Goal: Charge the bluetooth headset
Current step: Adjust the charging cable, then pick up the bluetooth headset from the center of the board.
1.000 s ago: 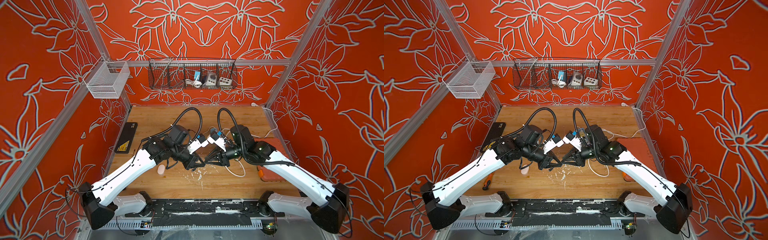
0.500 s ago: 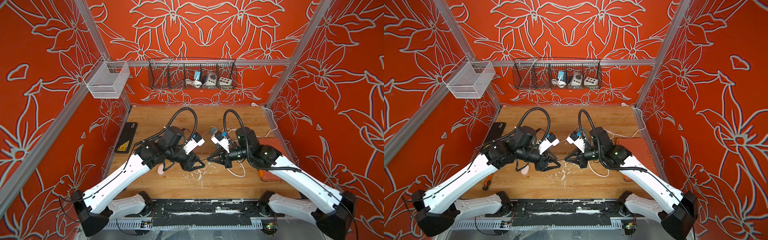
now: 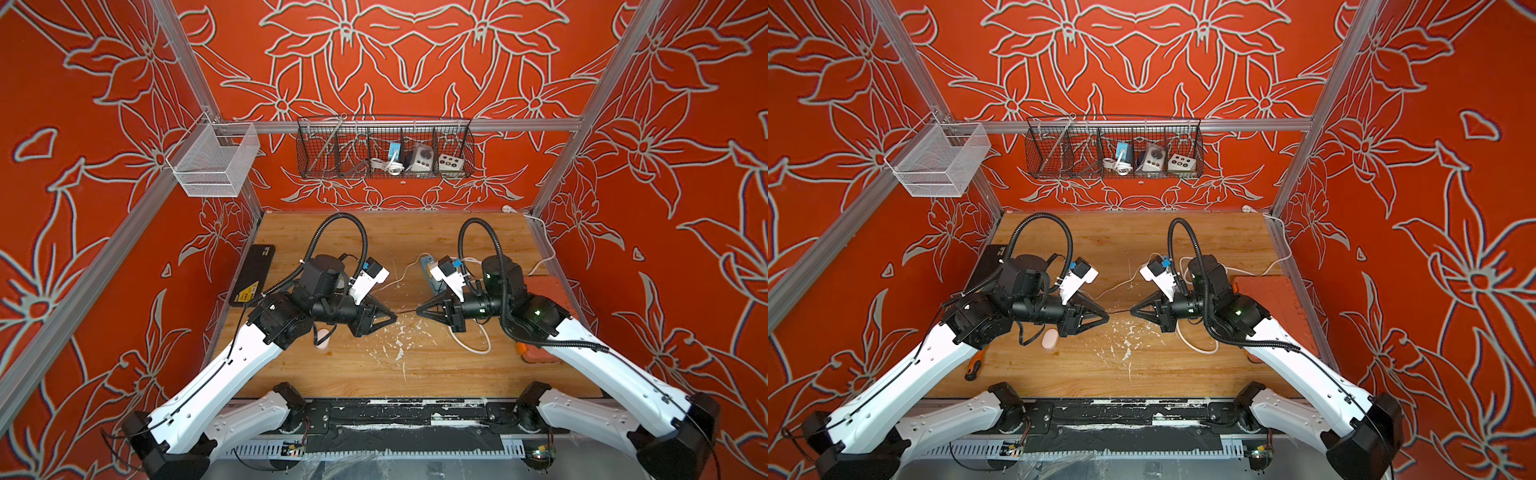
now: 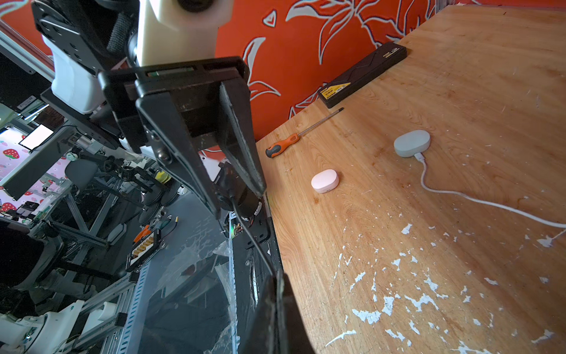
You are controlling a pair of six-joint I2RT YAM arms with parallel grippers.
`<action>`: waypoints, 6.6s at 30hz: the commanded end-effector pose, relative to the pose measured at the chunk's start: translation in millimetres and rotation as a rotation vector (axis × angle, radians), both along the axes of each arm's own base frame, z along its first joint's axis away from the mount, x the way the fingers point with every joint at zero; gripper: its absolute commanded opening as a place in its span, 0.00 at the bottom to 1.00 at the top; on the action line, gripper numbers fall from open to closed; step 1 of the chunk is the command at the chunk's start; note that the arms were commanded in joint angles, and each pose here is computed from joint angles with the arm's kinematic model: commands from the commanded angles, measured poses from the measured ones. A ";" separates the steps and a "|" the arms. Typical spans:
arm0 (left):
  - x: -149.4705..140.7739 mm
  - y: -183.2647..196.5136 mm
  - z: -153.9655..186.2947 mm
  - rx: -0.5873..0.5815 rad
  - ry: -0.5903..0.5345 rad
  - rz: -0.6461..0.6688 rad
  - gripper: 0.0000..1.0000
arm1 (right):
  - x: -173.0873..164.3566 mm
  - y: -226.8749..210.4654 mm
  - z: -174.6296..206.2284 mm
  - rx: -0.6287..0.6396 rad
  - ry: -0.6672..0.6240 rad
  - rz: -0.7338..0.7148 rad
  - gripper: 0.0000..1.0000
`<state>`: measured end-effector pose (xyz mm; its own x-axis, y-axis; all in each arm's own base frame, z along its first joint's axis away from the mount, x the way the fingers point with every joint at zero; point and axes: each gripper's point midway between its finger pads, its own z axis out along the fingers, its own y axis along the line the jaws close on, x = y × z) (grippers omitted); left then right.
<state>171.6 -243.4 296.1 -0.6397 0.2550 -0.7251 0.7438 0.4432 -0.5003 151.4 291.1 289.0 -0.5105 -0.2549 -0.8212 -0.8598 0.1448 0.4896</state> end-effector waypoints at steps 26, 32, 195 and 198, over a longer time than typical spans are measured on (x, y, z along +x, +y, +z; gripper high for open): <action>-7.0 -3.8 17.5 -0.102 0.019 -0.051 0.00 | -0.9 0.9 24.9 0.060 -0.027 0.004 0.45; -9.5 -10.0 22.3 -0.151 0.051 -0.078 0.00 | -6.4 16.9 40.2 0.114 -0.048 0.069 0.49; 29.3 198.5 -245.7 0.165 1.215 1.761 0.87 | -3.0 36.7 -1.2 0.091 -0.046 -0.042 0.02; 30.8 201.2 -251.8 0.189 1.219 1.775 0.87 | -2.8 37.2 -0.7 0.097 -0.044 -0.040 0.02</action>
<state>199.2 -45.1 45.8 -0.2745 -0.9588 0.0735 -0.9501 0.2587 -0.1743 148.5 329.2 282.3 -0.4927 -0.1803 -0.8513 -0.8693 0.1455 0.4723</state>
